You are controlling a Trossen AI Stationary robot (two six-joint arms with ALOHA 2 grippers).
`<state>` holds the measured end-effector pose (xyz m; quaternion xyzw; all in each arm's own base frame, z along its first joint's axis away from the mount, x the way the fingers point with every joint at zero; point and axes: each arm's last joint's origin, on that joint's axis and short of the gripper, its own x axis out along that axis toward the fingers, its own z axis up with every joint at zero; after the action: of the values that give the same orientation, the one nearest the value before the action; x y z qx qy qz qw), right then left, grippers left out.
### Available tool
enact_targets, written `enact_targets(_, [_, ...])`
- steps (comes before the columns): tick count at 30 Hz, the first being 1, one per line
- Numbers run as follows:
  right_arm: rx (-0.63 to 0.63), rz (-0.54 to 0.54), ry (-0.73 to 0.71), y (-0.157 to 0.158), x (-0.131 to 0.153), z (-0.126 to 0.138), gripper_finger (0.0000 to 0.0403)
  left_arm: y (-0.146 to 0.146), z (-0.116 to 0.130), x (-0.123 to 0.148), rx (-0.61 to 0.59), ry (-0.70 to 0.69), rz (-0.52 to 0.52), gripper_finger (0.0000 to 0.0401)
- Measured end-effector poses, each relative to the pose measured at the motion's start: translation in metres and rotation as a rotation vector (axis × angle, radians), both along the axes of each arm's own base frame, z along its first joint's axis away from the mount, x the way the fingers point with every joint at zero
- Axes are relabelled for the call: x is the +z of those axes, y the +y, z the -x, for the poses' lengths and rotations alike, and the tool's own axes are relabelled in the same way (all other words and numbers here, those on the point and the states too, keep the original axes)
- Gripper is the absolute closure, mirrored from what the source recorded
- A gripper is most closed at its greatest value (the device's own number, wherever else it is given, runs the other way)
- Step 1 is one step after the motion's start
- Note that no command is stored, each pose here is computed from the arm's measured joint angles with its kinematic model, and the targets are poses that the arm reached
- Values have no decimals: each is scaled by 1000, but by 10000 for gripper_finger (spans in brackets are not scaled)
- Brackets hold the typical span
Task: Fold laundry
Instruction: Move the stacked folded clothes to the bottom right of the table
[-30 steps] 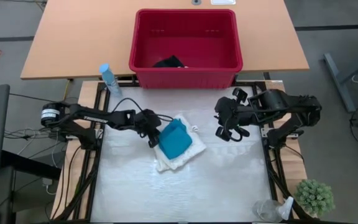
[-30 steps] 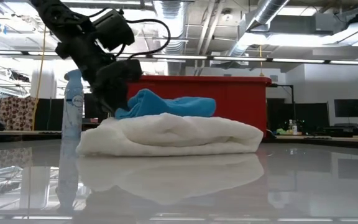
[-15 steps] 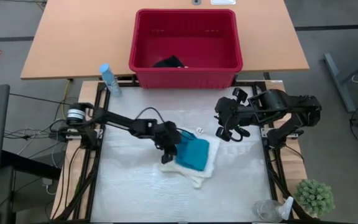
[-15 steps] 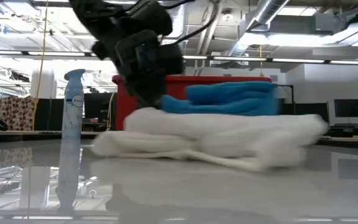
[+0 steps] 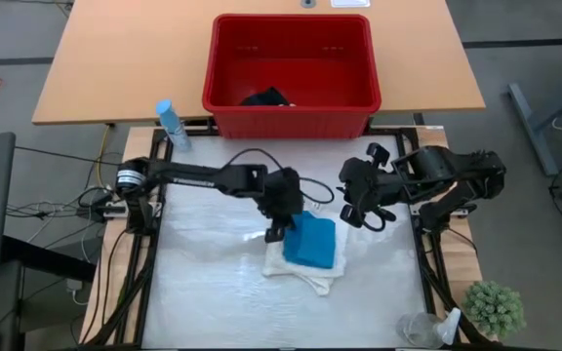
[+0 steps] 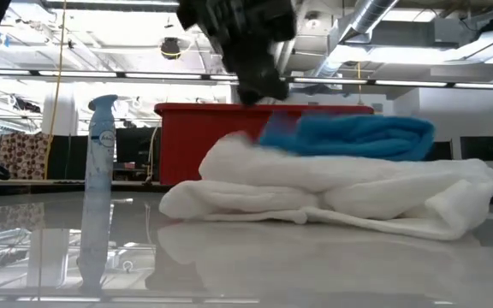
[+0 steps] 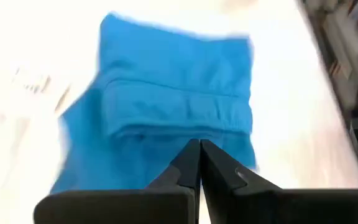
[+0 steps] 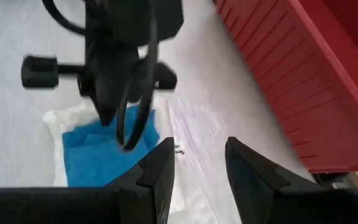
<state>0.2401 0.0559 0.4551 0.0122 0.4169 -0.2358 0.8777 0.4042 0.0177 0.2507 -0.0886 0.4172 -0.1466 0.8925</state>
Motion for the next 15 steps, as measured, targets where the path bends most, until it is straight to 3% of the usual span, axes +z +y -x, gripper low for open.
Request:
enact_targets(4, [8,4,-7,5,0,1,239,6,11,17,4,124,-80,401])
enact_targets(6, [1,-2,-16,9,0,3,239,10,19,15,45,210,-181,401])
enact_targets(8, [4,-7,-25,13,0,4,239,18,20,10,120,213,-279,401])
enact_targets(13, [17,-36,-54,29,0,9,239,43,17,-19,207,94,-172,401])
enact_targets(15, [15,-59,-68,35,0,12,239,49,17,-31,249,52,-174,401])
